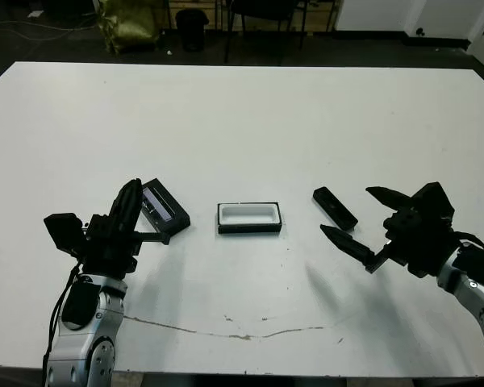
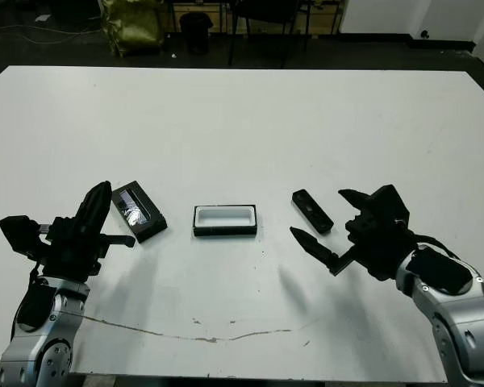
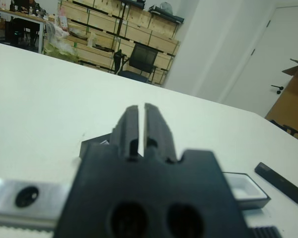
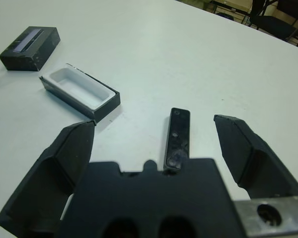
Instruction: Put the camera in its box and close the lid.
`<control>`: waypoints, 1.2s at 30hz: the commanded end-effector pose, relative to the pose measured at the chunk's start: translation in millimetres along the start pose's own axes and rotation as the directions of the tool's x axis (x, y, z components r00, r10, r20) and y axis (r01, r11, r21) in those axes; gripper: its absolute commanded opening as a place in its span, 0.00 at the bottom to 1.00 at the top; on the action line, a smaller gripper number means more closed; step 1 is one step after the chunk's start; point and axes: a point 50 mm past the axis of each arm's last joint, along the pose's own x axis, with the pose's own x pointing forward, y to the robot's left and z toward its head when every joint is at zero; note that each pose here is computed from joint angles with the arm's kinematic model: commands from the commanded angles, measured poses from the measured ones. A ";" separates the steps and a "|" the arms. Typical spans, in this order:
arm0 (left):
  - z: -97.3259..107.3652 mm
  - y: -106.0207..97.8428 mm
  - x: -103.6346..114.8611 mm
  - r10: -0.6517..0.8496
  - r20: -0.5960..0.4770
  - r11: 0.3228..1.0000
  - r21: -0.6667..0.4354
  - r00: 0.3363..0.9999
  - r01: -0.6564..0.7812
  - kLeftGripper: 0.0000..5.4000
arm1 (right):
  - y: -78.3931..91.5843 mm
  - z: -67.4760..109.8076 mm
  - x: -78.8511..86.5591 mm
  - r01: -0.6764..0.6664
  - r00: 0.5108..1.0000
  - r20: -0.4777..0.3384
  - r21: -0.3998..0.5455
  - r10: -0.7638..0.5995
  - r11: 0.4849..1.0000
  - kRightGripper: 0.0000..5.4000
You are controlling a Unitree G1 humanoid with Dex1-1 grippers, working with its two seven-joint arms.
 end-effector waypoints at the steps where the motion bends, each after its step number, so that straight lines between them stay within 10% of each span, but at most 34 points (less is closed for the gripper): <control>1: -4.2 2.9 -4.0 0.017 -0.041 1.000 0.010 0.999 -0.017 0.00 | -6.3 -7.1 2.1 0.017 0.999 -0.047 0.011 -0.016 1.000 1.00; 36: -6.2 4.3 -6.5 0.013 -0.036 1.000 0.017 0.999 -0.012 0.00 | -6.7 -36.7 21.9 0.018 0.985 -0.175 0.069 -0.006 0.997 1.00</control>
